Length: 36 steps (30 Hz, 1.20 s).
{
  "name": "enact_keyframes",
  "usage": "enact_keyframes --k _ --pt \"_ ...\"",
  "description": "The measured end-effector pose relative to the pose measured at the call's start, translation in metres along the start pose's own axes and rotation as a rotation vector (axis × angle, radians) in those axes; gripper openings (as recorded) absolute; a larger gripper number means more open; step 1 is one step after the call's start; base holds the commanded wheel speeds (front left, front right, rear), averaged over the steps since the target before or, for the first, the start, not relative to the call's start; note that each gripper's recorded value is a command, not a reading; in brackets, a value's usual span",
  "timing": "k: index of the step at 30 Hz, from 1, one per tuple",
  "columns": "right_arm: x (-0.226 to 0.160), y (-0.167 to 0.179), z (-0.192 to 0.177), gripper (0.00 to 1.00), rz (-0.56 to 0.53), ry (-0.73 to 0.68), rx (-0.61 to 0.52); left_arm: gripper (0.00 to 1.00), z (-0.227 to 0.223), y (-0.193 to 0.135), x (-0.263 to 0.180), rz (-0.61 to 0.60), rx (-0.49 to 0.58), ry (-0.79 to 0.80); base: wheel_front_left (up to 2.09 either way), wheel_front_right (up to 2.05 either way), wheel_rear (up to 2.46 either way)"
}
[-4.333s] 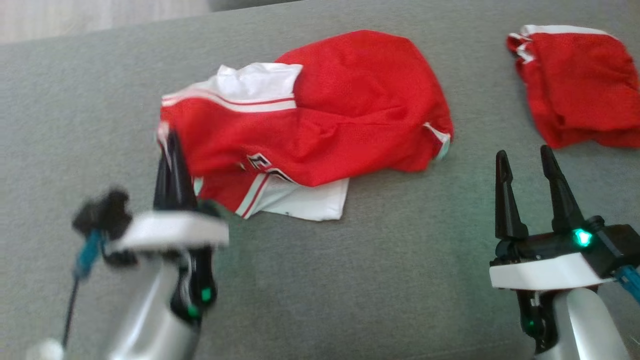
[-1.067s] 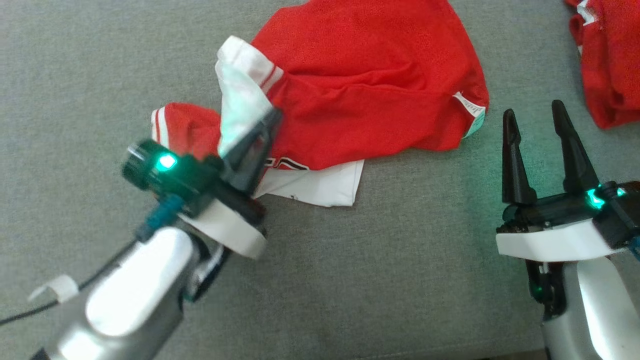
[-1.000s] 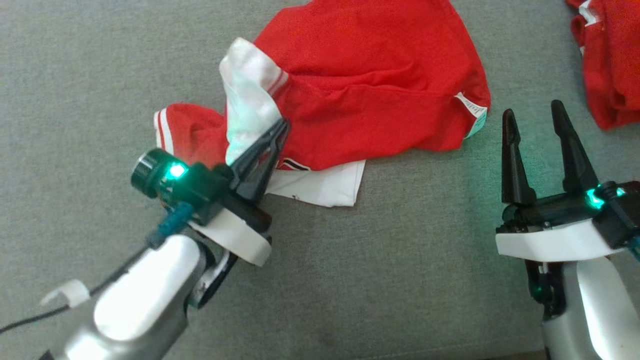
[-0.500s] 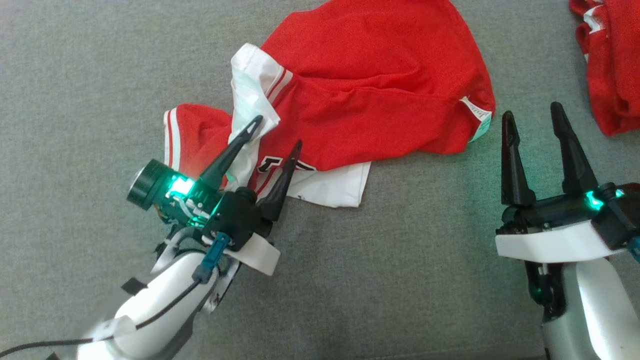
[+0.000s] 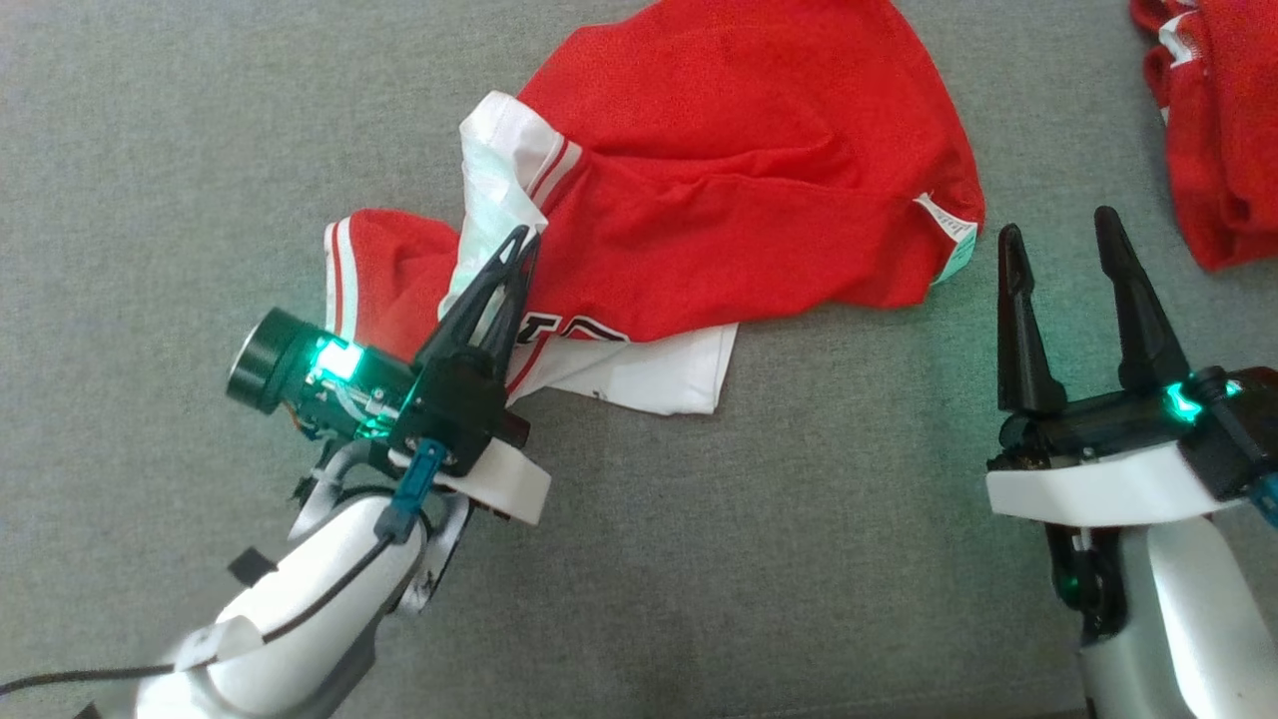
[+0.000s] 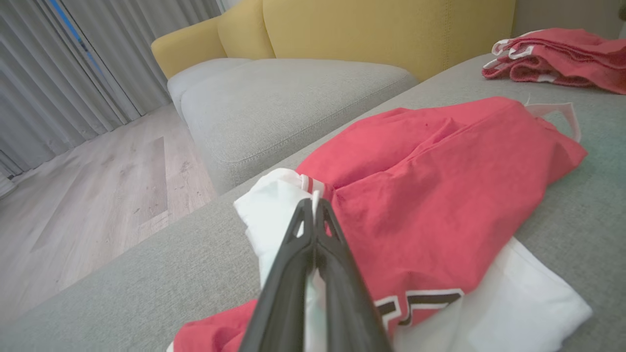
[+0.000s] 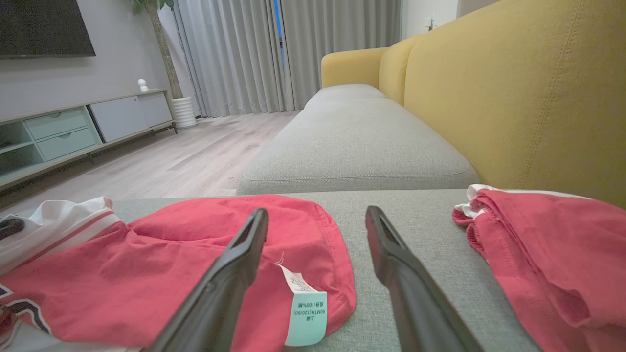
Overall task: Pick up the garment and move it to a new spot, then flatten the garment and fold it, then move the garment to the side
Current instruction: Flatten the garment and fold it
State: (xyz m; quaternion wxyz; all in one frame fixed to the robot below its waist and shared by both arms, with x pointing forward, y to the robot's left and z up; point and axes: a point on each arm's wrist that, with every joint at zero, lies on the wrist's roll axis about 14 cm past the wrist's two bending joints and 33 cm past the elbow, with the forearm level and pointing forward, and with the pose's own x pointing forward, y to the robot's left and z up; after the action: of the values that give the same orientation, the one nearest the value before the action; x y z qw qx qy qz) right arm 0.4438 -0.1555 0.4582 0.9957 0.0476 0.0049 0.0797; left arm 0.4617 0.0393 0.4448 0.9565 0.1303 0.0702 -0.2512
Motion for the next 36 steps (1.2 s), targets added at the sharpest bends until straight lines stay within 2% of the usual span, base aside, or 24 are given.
enact_keyframes --k 10,20,27,32,36 --pt "0.002 0.005 -0.010 1.00 0.015 0.026 0.008 0.00 0.018 0.025 -0.006 0.061 0.002 -0.059 0.00 0.00 0.00" --pt "-0.009 -0.007 -0.064 1.00 -0.012 0.198 -0.016 0.00 0.045 0.079 -0.022 0.193 0.070 -0.166 0.00 0.00 0.00" --pt "-0.012 -0.015 -0.078 1.00 -0.041 0.244 -0.026 0.00 0.051 0.105 -0.029 0.270 0.112 -0.178 0.00 0.00 0.00" --pt "-0.013 -0.013 -0.087 1.00 -0.063 0.262 0.037 0.00 0.053 0.127 -0.037 0.330 0.151 -0.177 0.00 0.00 0.00" --pt "-0.002 -0.015 -0.084 1.00 -0.081 0.243 0.081 0.00 0.051 0.131 -0.039 0.336 0.166 -0.170 0.00 0.00 0.00"
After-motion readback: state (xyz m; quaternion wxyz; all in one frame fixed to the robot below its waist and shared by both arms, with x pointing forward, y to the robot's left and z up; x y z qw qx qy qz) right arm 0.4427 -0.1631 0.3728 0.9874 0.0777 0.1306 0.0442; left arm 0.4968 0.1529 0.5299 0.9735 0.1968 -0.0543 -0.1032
